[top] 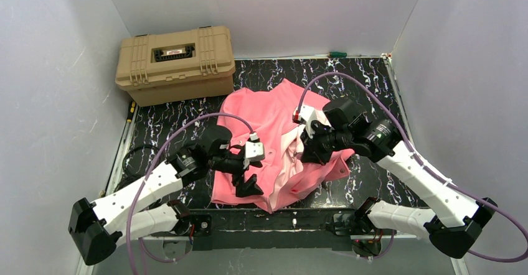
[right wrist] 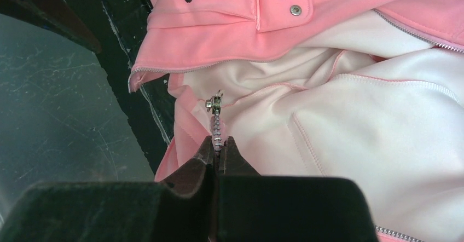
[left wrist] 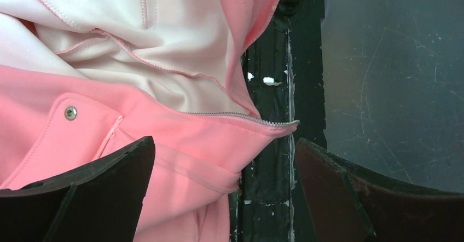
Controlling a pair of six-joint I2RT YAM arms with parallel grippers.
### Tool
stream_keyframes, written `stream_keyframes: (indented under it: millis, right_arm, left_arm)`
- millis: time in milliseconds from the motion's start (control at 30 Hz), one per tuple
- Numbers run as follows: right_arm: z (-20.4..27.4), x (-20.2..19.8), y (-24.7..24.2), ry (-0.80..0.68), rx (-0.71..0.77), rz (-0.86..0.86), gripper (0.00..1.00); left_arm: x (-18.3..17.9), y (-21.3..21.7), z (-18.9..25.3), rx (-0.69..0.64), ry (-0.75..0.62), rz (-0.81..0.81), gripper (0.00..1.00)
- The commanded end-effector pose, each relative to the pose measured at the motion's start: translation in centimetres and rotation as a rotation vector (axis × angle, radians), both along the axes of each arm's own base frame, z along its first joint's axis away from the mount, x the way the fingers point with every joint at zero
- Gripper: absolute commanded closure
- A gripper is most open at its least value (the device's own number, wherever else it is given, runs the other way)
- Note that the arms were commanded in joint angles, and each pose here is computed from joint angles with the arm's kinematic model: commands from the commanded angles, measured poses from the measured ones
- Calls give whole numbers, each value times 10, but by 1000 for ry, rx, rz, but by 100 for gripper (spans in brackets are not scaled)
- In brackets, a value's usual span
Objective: Zip up the jacket
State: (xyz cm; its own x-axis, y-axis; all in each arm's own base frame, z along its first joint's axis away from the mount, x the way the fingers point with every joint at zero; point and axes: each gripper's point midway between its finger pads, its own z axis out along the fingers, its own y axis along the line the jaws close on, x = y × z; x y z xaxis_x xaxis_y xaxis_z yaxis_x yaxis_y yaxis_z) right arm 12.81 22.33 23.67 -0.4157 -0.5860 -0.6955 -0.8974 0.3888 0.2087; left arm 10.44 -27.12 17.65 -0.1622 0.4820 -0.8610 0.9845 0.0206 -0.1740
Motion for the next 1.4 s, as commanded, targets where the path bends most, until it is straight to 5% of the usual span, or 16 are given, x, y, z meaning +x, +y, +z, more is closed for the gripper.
stream_keyframes:
  millis: [0,367,633,733,933,967,1233,1300,1367]
  right_arm:
    - [5,11,9,-35,41,-18,99]
    - [8,20,12,-51,38,-25,99]
    - [1,26,4,-48,18,-43,99]
    - [0,29,0,-38,17,-48,99]
    - [3,28,2,-17,48,-19,99]
    - [3,26,3,-8,54,-9,99]
    - [6,12,17,79,88,73,99]
    - [9,6,21,93,87,103,99]
    - [9,0,24,100,68,124,99]
  left_arm:
    - [-8,-5,0,-83,12,19,2]
    - [-13,-5,-69,124,-183,-228,2]
    - [0,-11,-107,145,-200,-125,7]
    - [8,-20,-99,98,-197,-52,27]
    - [18,-11,-70,64,-261,-5,96]
    - [19,-7,-63,69,-273,-5,100]
    - [50,19,21,124,-490,-168,98]
    - [56,28,43,183,-505,-229,77]
    - [56,35,61,240,-497,-274,66]
